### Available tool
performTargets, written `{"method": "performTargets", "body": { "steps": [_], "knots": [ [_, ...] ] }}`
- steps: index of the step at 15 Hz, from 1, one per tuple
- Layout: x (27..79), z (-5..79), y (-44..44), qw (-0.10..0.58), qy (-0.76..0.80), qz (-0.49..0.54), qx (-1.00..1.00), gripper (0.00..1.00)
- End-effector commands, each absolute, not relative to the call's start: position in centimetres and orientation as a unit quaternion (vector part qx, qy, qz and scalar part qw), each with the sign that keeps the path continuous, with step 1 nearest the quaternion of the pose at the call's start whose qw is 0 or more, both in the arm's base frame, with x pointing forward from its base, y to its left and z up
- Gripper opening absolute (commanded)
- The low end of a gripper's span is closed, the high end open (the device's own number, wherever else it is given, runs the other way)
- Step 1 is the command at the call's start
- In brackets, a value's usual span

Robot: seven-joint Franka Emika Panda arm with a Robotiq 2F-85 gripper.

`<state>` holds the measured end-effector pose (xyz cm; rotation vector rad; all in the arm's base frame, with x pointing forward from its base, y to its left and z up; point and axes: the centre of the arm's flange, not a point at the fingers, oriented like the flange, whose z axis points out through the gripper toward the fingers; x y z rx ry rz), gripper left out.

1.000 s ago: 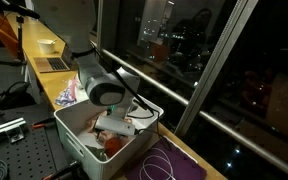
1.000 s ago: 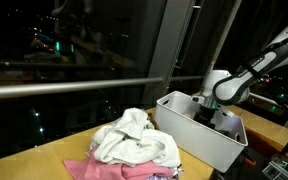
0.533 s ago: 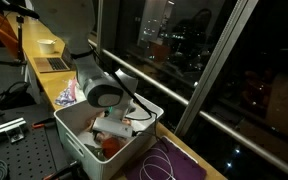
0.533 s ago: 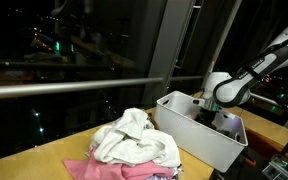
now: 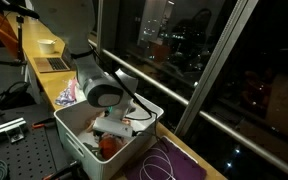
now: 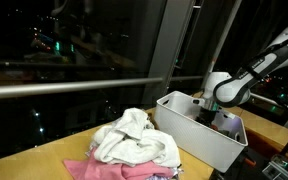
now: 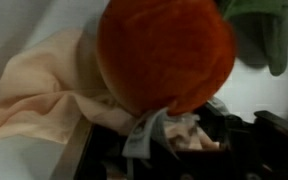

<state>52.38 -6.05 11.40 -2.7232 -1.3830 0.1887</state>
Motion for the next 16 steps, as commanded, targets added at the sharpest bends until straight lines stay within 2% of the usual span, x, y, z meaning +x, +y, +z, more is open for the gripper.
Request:
{"method": "performTargets", "body": {
  "steps": [1,3,10,16],
  "knots": [
    [52.0,10.7,-6.4,0.046,-0.454,0.062,-0.888,0.14],
    [52.1,11.0,-6.5,0.045,-0.453,0.062,-0.888,0.0],
    [52.5,14.8,-7.5,0.034,-0.448,0.05,-0.892,0.0],
    [53.4,23.4,-10.3,0.01,-0.43,0.016,-0.903,0.0]
  ]
}}
